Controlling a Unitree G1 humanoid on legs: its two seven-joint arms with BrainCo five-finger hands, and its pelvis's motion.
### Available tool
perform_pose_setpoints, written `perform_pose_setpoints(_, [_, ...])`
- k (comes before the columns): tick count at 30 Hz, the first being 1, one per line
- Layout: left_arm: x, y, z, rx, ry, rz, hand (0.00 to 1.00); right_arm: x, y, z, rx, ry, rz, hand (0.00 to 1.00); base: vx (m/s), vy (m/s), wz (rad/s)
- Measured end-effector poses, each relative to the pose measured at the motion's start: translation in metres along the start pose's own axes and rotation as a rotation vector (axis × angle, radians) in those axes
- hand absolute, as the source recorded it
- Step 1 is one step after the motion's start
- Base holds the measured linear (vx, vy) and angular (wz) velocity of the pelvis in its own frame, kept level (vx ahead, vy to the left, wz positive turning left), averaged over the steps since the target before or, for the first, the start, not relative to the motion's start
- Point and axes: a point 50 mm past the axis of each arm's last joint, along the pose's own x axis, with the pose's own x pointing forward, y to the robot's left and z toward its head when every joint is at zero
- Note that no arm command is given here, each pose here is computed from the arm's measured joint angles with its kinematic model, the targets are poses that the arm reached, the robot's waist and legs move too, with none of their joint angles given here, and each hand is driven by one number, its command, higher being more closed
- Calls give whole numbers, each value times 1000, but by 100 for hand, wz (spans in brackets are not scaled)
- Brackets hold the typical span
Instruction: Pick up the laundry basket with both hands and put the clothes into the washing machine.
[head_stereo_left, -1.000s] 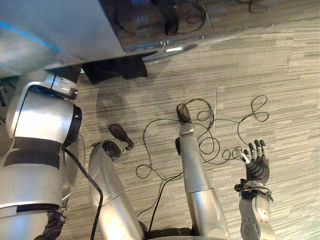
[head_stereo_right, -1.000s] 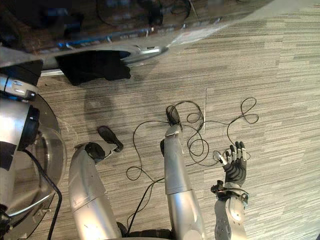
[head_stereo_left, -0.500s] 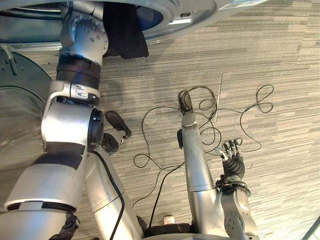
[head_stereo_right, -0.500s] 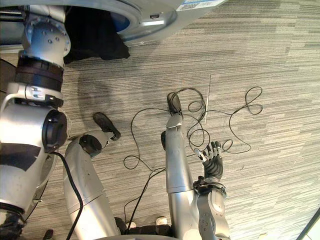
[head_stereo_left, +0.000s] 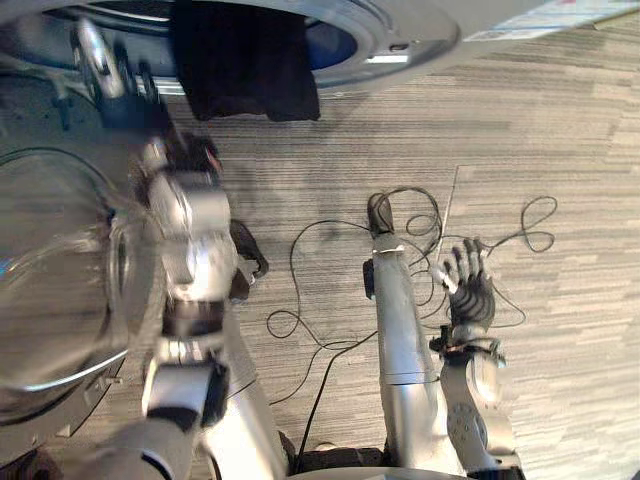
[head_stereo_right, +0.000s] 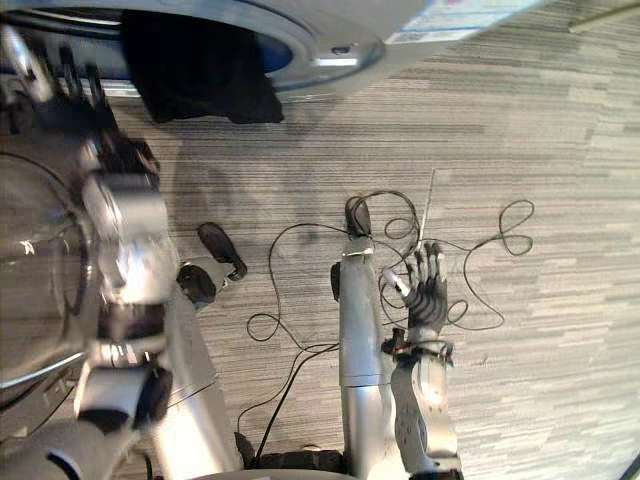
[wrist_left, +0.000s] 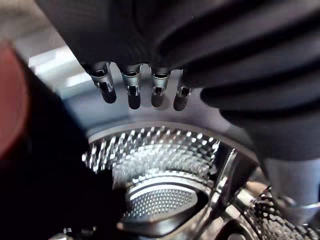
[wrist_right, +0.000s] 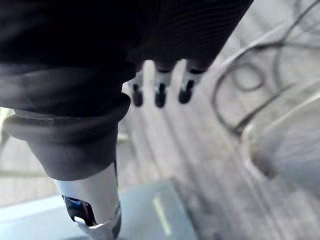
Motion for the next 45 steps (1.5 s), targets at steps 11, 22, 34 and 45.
perform_pose_setpoints(11, [-97,-2,-32,143,171,-148,0,56,59,51,43,-298,110,0,65,25,28])
perform_pose_setpoints(22, [-122,7,-43,174,290,-262,0,107,70,28,7,-137,121,0,65,18,19])
perform_pose_setpoints(34, [-134,-4,-39,121,308,-343,0,162,60,31,-18,-5,83,0,71,0,9])
perform_pose_setpoints(45, [-138,-14,-35,83,302,-402,0,185,50,55,-170,-27,79,0,41,-1,10])
